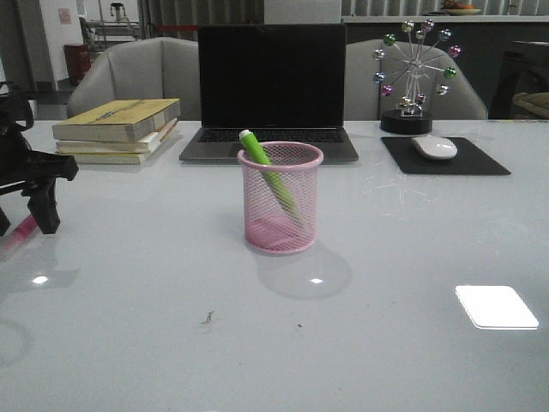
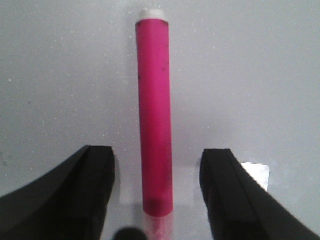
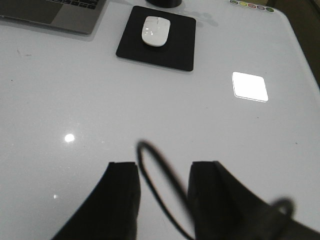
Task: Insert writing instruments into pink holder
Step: 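Grasp the pink marker with the left gripper and lift it, then carry the pink marker upright over the pink mesh holder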
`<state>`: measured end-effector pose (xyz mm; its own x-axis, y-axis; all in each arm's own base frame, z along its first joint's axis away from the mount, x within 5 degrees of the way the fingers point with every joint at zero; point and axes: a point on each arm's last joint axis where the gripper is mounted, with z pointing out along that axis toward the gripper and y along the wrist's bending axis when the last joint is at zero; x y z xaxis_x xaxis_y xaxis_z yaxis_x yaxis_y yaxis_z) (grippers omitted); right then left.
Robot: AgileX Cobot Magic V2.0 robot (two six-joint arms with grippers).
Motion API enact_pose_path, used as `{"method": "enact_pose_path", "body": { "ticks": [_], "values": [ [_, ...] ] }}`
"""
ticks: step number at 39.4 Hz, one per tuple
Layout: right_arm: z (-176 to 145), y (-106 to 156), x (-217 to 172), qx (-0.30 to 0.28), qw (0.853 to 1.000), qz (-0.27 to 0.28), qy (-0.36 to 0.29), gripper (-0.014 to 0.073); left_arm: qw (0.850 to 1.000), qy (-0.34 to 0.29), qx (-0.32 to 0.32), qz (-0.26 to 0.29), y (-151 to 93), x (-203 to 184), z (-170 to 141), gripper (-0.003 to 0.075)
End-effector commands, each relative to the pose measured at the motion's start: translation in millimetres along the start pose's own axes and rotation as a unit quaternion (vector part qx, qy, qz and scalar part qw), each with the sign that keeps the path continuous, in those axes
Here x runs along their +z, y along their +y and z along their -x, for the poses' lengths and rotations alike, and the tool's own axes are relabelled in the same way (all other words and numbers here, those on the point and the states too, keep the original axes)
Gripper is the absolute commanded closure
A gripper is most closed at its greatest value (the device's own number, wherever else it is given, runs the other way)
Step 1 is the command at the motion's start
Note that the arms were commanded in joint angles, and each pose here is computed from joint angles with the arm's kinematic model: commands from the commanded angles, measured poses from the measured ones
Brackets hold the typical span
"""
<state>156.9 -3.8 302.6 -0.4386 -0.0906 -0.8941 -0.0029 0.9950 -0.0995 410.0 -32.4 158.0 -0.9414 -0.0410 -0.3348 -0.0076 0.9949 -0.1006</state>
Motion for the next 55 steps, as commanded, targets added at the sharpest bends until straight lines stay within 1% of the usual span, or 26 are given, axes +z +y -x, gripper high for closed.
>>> {"method": "enact_pose_path", "body": {
  "ticks": [1, 12, 24, 33, 36, 42, 46, 55],
  "values": [
    [16.7, -2.4, -6.2, -0.01, 0.998, -0.007, -0.056, 0.0218, 0.999, -0.044, 0.002, -0.009, -7.0, -25.0, 12.9, 0.0277],
    [16.7, -2.4, -6.2, -0.01, 0.998, -0.007, -0.056, 0.0218, 1.0, -0.024, 0.002, -0.009, -7.0, -24.8, 9.4, 0.0357],
    [16.7, -2.4, -6.2, -0.01, 0.998, -0.007, -0.056, 0.0218, 1.0, 0.001, 0.003, -0.008, -6.8, -24.7, 4.7, 0.0524],
    [16.7, -2.4, -6.2, -0.01, 0.998, -0.007, -0.056, 0.0218, 1.0, 0.009, 0.018, -0.008, -6.8, -24.7, 3.4, 0.0606],
    [16.7, -2.4, -6.2, -0.01, 0.998, -0.007, -0.056, 0.0218, 1.0, 0.008, 0.028, -0.009, -6.9, -24.7, 3.4, 0.0621],
    [16.7, -2.4, -6.2, -0.01, 0.998, -0.007, -0.056, 0.0218, 0.999, -0.013, 0.04, -0.014, -10.6, -31.0, 11.9, 0.0621],
    [16.7, -2.4, -6.2, -0.01, 0.998, -0.007, -0.056, 0.0218, 0.998, -0.043, 0.051, -0.017, -16.5, -41.4, 23.2, 0.0621],
    [16.7, -2.4, -6.2, -0.01, 0.998, -0.007, -0.056, 0.0218, 0.986, -0.134, 0.089, -0.035, -48.2, -80.7, 53.6, 0.0621]
  ]
}}
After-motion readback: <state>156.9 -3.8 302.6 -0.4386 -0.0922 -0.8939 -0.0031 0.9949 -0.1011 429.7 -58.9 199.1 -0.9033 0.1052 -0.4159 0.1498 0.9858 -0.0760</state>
